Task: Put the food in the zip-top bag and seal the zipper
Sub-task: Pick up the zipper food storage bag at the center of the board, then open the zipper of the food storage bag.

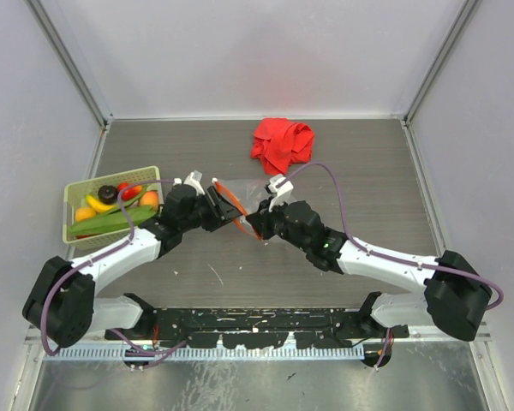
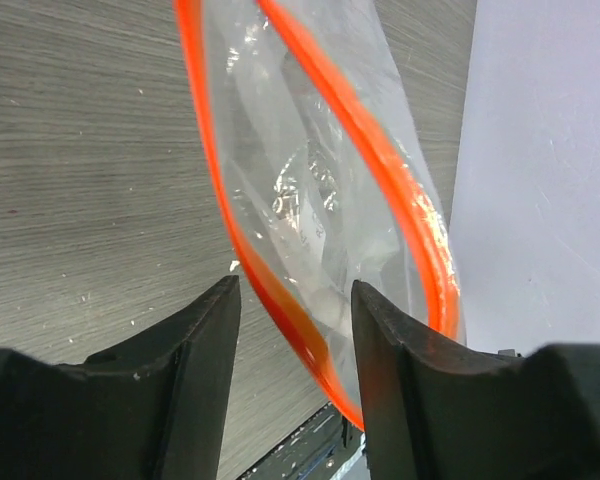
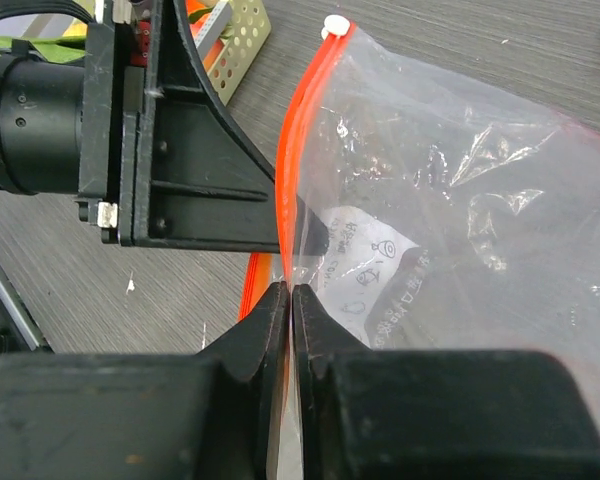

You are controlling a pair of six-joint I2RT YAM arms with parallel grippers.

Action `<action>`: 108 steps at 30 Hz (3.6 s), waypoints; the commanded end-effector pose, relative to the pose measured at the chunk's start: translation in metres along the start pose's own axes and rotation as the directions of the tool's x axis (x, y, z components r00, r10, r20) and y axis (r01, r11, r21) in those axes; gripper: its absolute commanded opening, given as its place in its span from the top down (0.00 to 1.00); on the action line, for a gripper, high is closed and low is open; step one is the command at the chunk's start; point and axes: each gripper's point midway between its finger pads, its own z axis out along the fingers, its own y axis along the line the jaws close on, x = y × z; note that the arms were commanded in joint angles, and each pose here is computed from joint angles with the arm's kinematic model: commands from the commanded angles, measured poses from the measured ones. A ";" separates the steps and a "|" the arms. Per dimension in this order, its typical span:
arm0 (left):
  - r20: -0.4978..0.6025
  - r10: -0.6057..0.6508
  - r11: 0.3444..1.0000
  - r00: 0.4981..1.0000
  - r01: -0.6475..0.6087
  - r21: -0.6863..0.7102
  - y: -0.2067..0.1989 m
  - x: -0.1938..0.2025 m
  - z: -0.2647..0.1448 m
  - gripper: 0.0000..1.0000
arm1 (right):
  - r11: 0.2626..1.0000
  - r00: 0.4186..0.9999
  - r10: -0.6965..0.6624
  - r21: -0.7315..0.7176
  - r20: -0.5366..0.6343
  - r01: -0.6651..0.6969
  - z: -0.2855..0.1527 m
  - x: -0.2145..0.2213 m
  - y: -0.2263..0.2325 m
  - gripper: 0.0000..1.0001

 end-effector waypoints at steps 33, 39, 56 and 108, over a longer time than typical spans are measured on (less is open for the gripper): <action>0.206 0.240 0.969 0.949 -0.222 -0.106 -0.043 -0.023 -0.044 1.00 | 0.905 0.957 -0.288 0.315 -0.037 0.285 -0.011 -0.030 0.015 0.33; 0.214 0.281 0.958 0.935 -0.260 -0.124 -0.049 -0.022 -0.051 1.00 | 0.852 0.949 -0.308 0.425 -0.062 0.304 -0.012 -0.028 -0.001 0.33; 0.193 0.398 0.906 0.897 -0.352 -0.235 -0.048 -0.020 -0.056 1.00 | 0.771 0.964 -0.261 0.591 -0.049 0.239 -0.026 -0.043 -0.022 0.43; 0.268 0.638 0.769 0.722 -0.578 -0.274 -0.095 -0.053 -0.062 1.00 | 0.888 0.988 -0.144 0.448 0.059 0.103 0.013 -0.099 -0.063 0.60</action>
